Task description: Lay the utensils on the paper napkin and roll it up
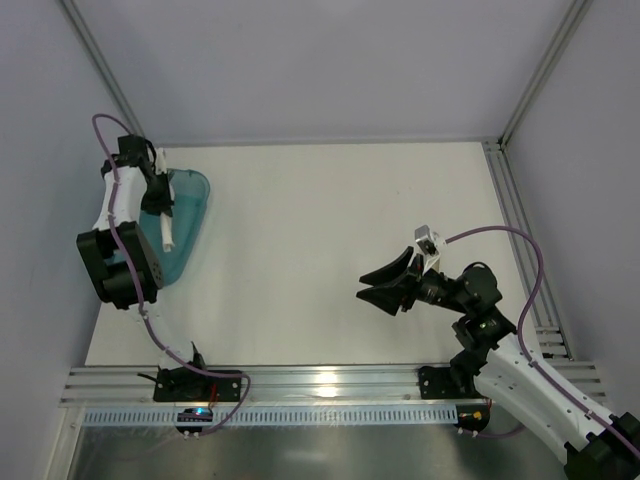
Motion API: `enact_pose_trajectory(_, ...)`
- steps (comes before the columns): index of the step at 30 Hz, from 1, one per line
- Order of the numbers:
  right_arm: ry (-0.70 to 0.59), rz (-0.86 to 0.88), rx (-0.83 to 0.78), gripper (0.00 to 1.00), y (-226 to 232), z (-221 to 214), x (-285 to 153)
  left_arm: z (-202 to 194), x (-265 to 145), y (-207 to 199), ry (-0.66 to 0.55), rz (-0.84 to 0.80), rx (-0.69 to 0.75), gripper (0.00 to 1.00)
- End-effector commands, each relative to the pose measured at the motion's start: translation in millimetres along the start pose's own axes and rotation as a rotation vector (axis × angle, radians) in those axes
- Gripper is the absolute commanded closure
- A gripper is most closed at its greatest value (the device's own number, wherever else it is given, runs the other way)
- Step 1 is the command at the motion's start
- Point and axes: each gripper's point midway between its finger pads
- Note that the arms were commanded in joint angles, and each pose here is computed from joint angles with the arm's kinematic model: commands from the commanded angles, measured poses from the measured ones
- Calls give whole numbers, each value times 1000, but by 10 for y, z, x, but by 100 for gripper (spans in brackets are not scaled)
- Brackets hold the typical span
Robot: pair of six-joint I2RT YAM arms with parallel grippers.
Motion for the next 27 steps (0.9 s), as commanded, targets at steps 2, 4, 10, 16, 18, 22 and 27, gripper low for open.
enact_pose_trajectory(2, -12, 25, -43, 47, 56, 53, -6, -78, -10, -14, -7, 11, -21, 100)
enact_pose_trajectory(4, -10, 25, -42, 47, 58, 52, -3, -131, 42, -115, 27, -39, -37, 100)
enact_pose_trajectory(10, -5, 25, -39, 47, 67, 71, 6, -146, 120, -609, 25, -253, -71, 100)
enact_pose_trajectory(16, -4, 18, -34, 47, 64, 74, 3, -212, 201, -1181, 52, -537, -119, 100)
enact_pose_trajectory(18, -6, 21, -37, 47, 78, 77, -3, -172, 189, -1309, 42, -591, -114, 100)
enact_pose_trajectory(22, -4, 18, -32, 47, 73, 72, -5, -63, 167, -1354, -4, -607, -119, 100)
enact_pose_trajectory(27, -11, 16, -37, 47, 73, 86, -6, -58, 213, -1206, -3, -606, -128, 100)
Point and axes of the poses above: each gripper's point midway between its finger pads, its own x axis out along the fingers, its own y axis along the line the jaws close on, z = x × y, and after that the axes turned 8 degrees about x, right-handed
